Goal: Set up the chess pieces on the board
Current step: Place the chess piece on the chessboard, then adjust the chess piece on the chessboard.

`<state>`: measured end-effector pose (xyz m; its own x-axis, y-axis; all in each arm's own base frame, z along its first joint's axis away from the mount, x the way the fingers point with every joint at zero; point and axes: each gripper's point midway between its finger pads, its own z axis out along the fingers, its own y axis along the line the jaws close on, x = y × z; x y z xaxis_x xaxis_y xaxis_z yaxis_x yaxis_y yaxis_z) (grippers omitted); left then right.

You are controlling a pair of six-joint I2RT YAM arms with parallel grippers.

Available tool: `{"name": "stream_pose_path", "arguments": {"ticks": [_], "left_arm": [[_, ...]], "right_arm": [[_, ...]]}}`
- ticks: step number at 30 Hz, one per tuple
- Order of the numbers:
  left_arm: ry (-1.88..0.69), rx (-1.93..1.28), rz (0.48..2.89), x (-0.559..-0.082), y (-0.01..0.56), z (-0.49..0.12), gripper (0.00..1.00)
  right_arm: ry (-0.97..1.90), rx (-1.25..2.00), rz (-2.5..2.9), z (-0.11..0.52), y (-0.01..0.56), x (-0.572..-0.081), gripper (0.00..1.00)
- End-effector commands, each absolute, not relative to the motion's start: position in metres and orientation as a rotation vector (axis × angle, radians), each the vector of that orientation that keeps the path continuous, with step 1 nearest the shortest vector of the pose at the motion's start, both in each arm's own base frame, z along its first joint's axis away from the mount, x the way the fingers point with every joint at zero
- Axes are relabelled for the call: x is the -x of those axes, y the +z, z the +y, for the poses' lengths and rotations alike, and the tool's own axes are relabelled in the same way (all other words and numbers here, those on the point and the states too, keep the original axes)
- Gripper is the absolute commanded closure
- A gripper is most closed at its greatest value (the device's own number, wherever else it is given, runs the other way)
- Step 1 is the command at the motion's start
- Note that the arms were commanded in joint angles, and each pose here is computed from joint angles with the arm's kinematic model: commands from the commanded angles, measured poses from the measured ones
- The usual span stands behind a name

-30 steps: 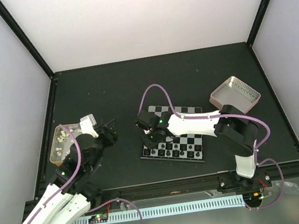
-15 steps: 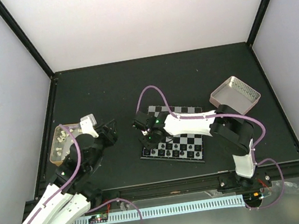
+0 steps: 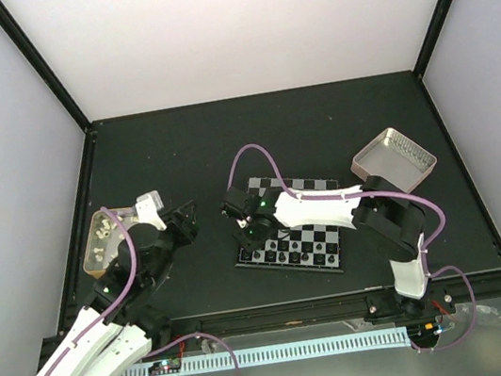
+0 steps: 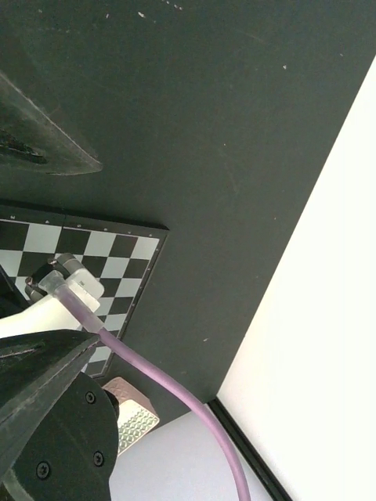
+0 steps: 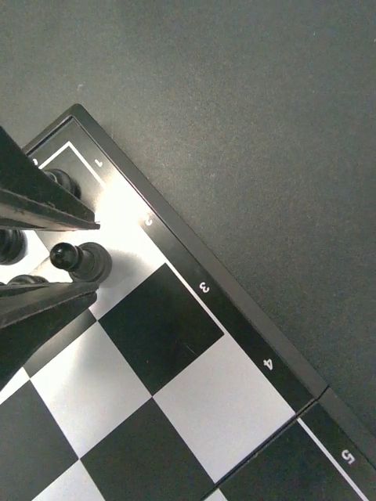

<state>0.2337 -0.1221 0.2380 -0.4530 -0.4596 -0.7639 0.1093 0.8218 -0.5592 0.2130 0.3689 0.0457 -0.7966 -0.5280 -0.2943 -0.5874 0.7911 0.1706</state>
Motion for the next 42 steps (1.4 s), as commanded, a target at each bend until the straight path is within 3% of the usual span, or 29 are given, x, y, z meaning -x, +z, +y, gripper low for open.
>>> {"name": "stream_pose_path", "arguments": {"ticks": [1,7,26,42], "left_arm": [[-0.69,0.254,1.886,-0.236,0.263,-0.122,0.45],[-0.687,0.253,1.889,-0.236,0.262,-0.122,0.45],[-0.687,0.251,1.904,-0.237,0.258,-0.124,0.45],[-0.68,0.251,1.91,-0.237,0.256,-0.124,0.45]], "right_arm": [[0.416,0.837,2.691,0.372,0.073,-0.215,0.78],[0.377,0.79,2.681,0.359,0.078,-0.216,0.76],[0.285,0.814,2.75,0.341,0.052,-0.207,0.86],[0.225,0.76,2.722,0.335,0.054,-0.216,0.86]]}}
